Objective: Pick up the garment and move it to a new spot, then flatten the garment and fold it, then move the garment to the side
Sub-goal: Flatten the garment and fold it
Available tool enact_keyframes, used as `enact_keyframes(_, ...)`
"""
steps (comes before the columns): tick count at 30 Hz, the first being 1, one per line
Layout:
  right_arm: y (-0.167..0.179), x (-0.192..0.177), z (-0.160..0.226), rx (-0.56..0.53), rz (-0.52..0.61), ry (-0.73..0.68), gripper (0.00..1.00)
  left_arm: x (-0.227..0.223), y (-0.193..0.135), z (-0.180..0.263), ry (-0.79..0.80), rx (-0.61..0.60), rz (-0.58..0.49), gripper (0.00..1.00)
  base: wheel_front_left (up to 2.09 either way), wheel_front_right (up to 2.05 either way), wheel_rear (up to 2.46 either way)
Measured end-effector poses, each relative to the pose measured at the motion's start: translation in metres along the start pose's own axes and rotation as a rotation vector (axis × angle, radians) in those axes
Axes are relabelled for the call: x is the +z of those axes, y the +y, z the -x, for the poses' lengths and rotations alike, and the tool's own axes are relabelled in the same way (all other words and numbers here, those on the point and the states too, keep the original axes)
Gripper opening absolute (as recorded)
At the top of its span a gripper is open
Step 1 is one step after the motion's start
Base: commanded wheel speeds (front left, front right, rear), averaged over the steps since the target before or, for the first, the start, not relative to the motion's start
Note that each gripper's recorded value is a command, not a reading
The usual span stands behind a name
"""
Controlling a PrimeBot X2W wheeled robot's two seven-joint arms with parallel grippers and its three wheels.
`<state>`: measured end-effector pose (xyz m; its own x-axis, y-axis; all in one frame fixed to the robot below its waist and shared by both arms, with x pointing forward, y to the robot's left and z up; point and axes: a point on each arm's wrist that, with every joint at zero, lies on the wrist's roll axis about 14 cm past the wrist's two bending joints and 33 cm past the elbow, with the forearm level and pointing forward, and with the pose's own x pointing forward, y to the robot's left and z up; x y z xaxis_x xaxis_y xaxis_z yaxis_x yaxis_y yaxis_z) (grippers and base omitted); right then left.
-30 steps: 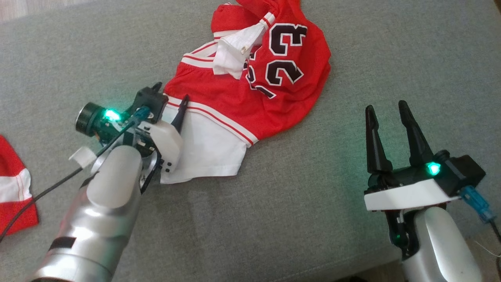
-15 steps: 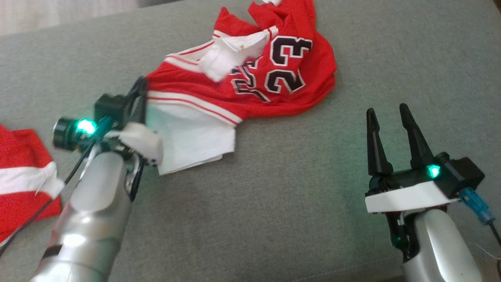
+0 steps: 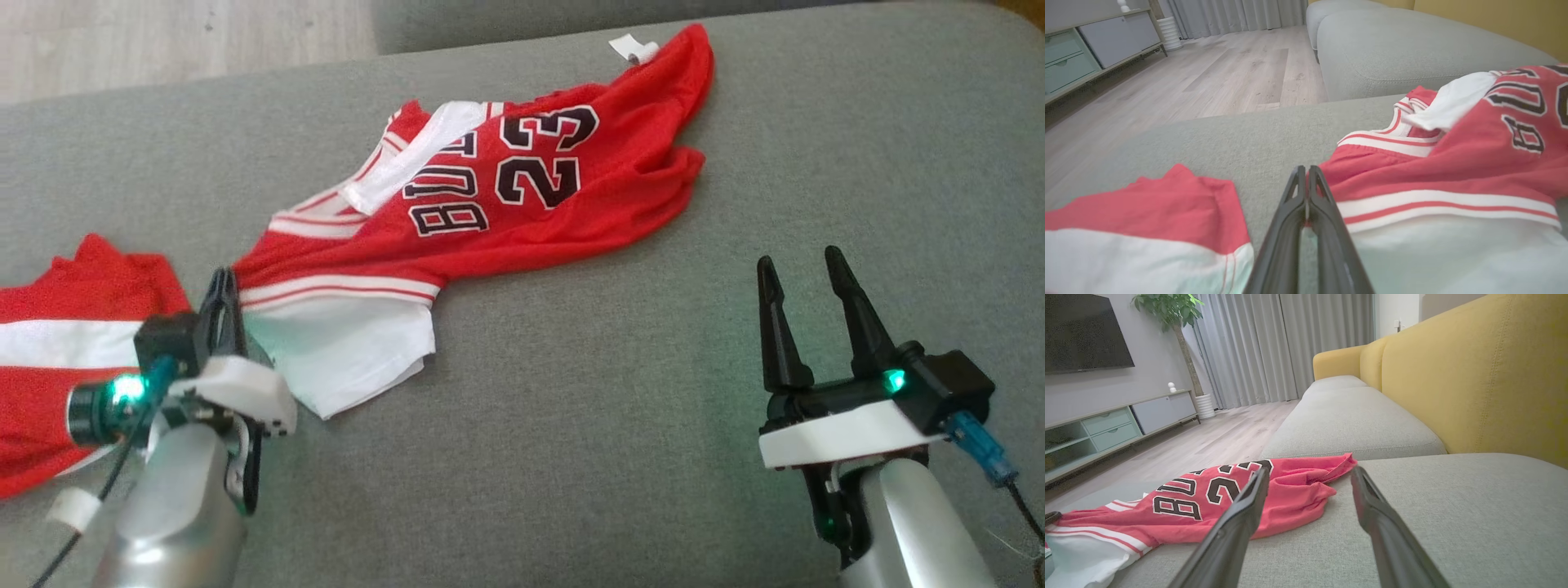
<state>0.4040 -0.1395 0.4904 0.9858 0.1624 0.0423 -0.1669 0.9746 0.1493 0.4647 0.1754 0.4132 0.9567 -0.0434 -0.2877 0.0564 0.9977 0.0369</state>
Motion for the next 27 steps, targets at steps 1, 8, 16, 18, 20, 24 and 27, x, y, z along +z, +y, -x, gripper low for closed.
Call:
enact_keyframes(1, 0.001, 0.001, 0.000, 0.004, 0.001, -0.002, 1.00, -0.003, 0.002, 0.004, 0.006, 0.008, 0.000, 0.00, 0.00, 0.00, 0.00)
enact_keyframes(8, 0.008, -0.002, 0.004, 0.020, 0.002, 0.010, 1.00, 0.001, 0.005, 0.017, -0.020, 0.032, -0.003, 1.00, 0.00, 0.00, 0.00)
enact_keyframes(16, 0.010, 0.006, 0.003, 0.027, 0.004, -0.015, 1.00, 0.071, -0.028, 0.032, -0.266, -0.071, 0.037, 1.00, 0.00, 0.00, 0.00)
enact_keyframes(18, 0.011, 0.007, 0.002, 0.031, 0.003, -0.018, 1.00, 0.085, -0.036, 0.041, -0.321, -0.095, 0.049, 1.00, 0.00, 0.00, 0.00)
enact_keyframes(20, 0.013, 0.009, 0.001, 0.036, -0.001, -0.024, 1.00, 0.091, -0.041, 0.051, -0.358, -0.110, 0.049, 1.00, 0.00, 0.00, 0.00)
enact_keyframes(24, 0.015, 0.012, 0.000, 0.039, -0.005, -0.033, 1.00, 0.083, -0.053, 0.064, -0.358, -0.140, 0.055, 1.00, 0.00, 0.00, 0.00)
enact_keyframes(27, 0.015, 0.012, 0.001, 0.038, -0.005, -0.035, 1.00, 0.067, -0.063, 0.077, -0.328, -0.159, 0.078, 1.00, 0.00, 0.00, 0.00)
